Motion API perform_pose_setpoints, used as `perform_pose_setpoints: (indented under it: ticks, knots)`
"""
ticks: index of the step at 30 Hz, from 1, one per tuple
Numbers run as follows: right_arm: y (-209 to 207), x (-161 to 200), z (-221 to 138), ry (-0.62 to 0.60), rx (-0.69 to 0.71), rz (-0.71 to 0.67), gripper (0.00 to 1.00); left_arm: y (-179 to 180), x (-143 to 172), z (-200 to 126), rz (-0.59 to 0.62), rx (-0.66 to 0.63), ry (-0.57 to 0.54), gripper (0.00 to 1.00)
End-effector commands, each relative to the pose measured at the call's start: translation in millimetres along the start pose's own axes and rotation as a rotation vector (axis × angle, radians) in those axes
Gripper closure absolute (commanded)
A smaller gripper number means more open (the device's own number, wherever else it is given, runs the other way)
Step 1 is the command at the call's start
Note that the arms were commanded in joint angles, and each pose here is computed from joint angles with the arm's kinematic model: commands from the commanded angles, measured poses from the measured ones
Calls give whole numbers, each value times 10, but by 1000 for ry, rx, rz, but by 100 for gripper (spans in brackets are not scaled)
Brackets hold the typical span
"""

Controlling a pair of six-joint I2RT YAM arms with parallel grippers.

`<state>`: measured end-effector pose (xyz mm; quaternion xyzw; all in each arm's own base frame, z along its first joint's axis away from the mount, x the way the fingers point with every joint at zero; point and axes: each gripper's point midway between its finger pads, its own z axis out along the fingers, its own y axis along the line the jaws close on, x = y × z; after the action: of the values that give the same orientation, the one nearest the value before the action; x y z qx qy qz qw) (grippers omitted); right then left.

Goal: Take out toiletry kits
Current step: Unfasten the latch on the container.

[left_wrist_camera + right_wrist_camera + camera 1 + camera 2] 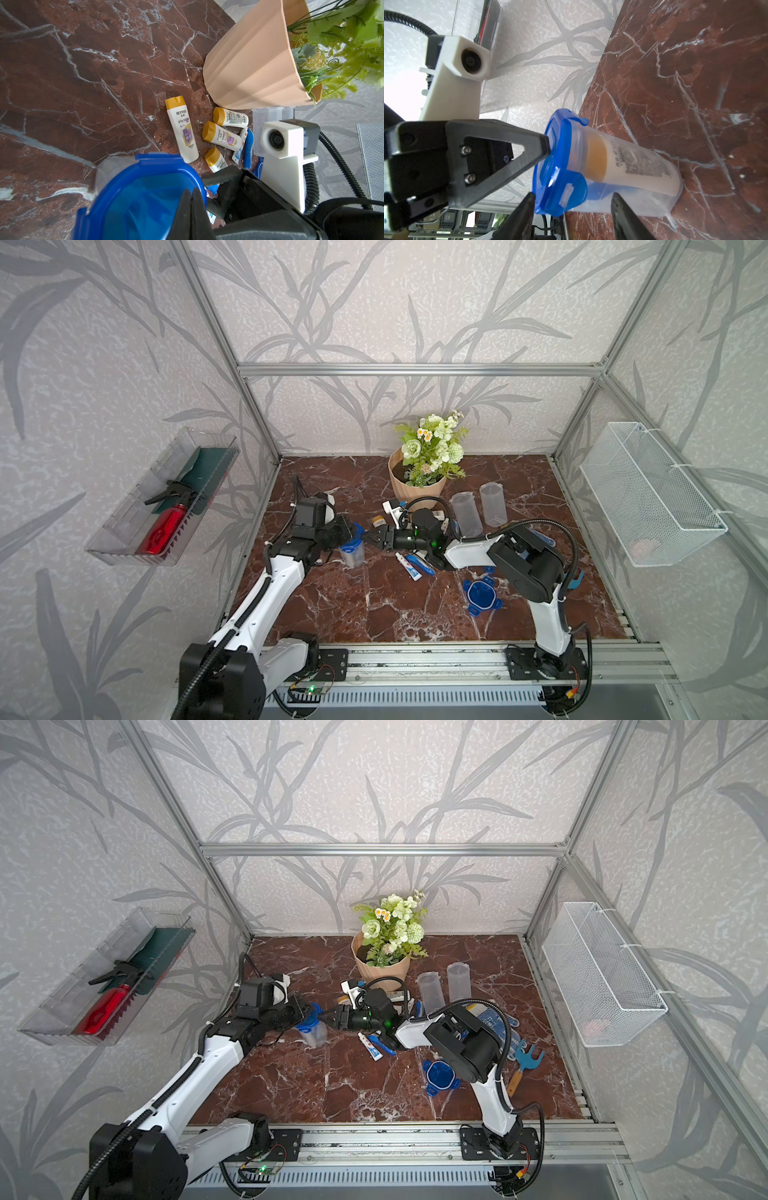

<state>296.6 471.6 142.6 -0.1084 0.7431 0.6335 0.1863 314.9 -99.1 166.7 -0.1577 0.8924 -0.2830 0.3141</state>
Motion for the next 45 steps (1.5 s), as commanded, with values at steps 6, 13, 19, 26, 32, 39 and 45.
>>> perform_pose_setpoints:
  ticks: [6, 13, 19, 26, 32, 39, 45]
  knots:
    - [221, -62, 24, -23, -109, 11, 42, 318, 413, 19, -53, -88, 99, 100]
    - [244, -10, 83, -12, -144, 57, 47, 384, 495, 5, -69, -99, 103, 100]
    - [248, 6, 82, -7, -130, 57, 47, 418, 533, -5, -75, -107, 106, 100]
    - [452, -76, 61, -41, -233, 60, 49, 520, 623, 32, -108, -126, 111, 100]
    - [621, -140, 9, -66, -291, 36, 50, 603, 697, 61, -131, -140, 116, 100]
    - [802, -220, -65, -102, -369, 30, 51, 711, 774, 95, -156, -168, 123, 100]
    - [906, -304, -128, -122, -384, -8, 51, 798, 849, 85, -168, -190, 127, 100]
